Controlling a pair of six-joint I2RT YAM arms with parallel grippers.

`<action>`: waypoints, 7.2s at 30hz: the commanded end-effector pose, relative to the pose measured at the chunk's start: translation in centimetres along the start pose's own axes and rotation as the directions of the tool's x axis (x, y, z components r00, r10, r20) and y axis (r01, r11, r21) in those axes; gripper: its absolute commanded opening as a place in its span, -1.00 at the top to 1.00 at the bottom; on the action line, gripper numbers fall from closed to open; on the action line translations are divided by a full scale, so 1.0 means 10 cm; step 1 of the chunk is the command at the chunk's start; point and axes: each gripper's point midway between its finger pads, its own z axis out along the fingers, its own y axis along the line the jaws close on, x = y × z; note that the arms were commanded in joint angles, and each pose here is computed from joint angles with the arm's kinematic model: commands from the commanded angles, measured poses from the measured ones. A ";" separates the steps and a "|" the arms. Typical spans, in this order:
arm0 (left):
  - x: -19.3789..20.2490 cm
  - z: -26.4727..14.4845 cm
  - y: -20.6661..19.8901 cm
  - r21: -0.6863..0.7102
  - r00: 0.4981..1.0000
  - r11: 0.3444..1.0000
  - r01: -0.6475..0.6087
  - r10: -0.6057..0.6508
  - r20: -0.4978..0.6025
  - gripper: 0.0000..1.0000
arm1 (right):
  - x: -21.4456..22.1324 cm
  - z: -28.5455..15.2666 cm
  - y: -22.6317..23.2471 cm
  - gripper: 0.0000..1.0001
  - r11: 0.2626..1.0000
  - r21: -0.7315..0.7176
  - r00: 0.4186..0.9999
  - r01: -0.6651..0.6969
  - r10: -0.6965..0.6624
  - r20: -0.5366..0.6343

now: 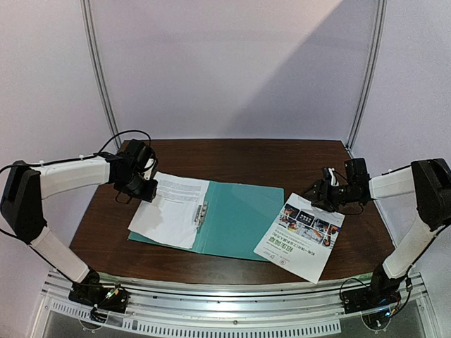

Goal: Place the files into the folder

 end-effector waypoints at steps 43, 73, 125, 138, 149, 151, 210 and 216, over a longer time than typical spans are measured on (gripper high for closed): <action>0.15 -0.22 -1.08 0.378 0.968 0.926 0.021 -0.113 0.223 0.81 | 1.75 1.47 2.30 -0.04 0.675 -0.227 0.661 0.702 -0.736 -0.142; 0.55 0.06 -1.13 0.373 0.980 0.928 0.014 -0.087 0.178 0.91 | 1.86 2.10 2.41 -0.30 0.940 -0.335 0.936 0.067 -0.176 -0.306; 0.76 0.26 -1.14 0.335 0.992 0.942 -0.007 -0.036 0.120 0.94 | 1.54 2.11 2.67 -0.27 0.901 -0.433 0.961 0.033 -0.147 -0.234; 0.77 0.28 -1.14 0.330 0.993 0.944 -0.007 -0.032 0.112 0.94 | 1.29 2.05 2.71 -0.28 0.895 -0.439 0.972 0.077 -0.166 -0.168; 0.77 0.30 -1.14 0.325 0.994 0.946 -0.008 -0.027 0.103 0.94 | 1.14 2.09 2.55 -0.28 0.924 -0.374 0.976 0.078 -0.148 -0.162; 0.78 0.30 -1.14 0.323 0.994 0.946 -0.008 -0.027 0.103 0.94 | 1.13 2.05 2.47 -0.29 0.942 -0.320 0.975 0.100 -0.157 -0.158; 0.80 0.32 -1.17 0.320 0.995 0.947 -0.016 -0.016 0.097 0.95 | 1.82 2.15 2.81 -0.49 0.902 -0.432 0.950 -0.022 -0.116 -0.291; 0.80 0.32 -1.17 0.321 0.995 0.947 -0.017 -0.015 0.098 0.96 | 1.76 2.13 2.82 -0.49 0.908 -0.418 0.957 0.023 -0.141 -0.255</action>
